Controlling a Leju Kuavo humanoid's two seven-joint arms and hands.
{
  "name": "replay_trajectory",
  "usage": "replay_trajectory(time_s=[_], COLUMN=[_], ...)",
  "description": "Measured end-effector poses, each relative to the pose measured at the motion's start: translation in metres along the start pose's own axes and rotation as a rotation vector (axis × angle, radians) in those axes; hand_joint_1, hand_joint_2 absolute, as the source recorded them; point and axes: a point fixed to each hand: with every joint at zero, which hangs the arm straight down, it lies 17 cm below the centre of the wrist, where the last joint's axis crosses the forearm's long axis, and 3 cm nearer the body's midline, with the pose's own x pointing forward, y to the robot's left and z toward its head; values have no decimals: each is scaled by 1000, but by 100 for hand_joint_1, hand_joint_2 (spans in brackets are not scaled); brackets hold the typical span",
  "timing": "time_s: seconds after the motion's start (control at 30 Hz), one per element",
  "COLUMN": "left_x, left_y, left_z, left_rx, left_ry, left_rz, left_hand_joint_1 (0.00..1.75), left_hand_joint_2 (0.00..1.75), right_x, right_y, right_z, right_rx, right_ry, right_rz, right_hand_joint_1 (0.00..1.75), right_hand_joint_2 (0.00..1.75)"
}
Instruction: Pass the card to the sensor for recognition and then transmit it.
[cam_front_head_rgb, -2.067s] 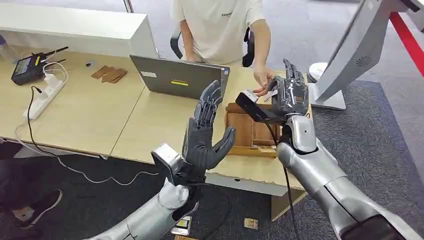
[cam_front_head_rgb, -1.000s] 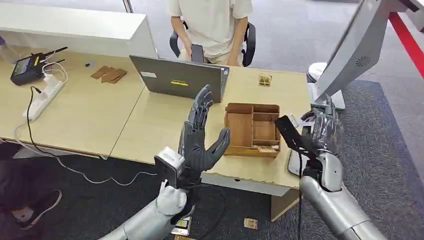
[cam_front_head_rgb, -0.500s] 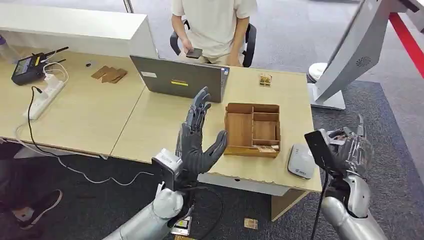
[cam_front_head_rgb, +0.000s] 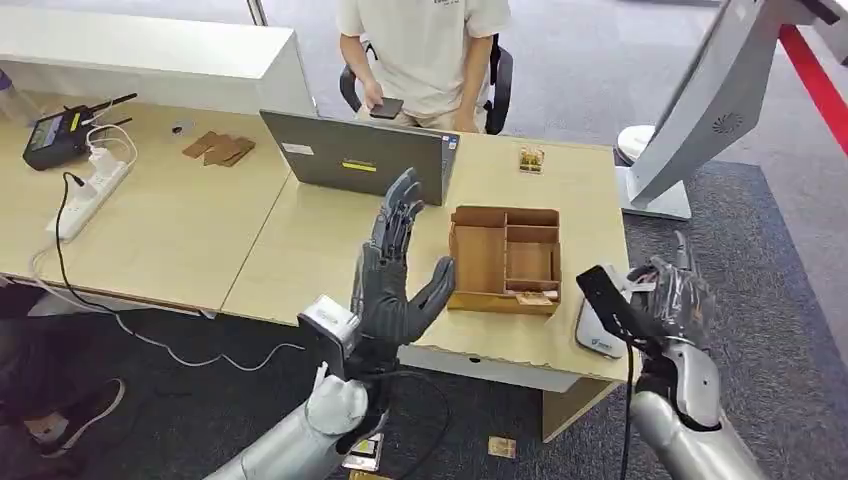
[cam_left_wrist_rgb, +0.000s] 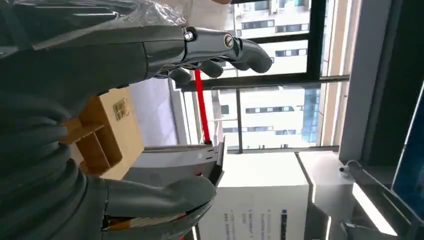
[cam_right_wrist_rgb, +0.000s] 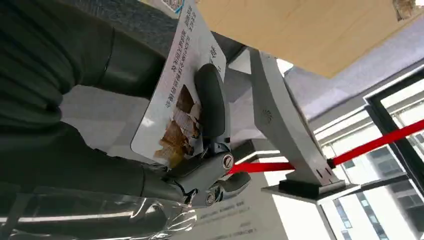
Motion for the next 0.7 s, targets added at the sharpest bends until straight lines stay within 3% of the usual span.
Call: replay_trajectory(time_s=[0.4, 0.7], left_x=[1, 1], left_y=[-3, -7], left_z=[0, 2], left_rx=[-7, -15], left_ry=[0, 2], left_rz=[17, 24], left_hand_joint_1=[0, 0], left_hand_joint_2=[175, 175], right_x=[-42, -64], right_y=[55, 73], right_z=[17, 28], right_rx=[136, 179], right_ry=[103, 148], right_rz=[36, 64], right_hand_joint_1=[175, 175], right_hand_joint_2=[175, 175])
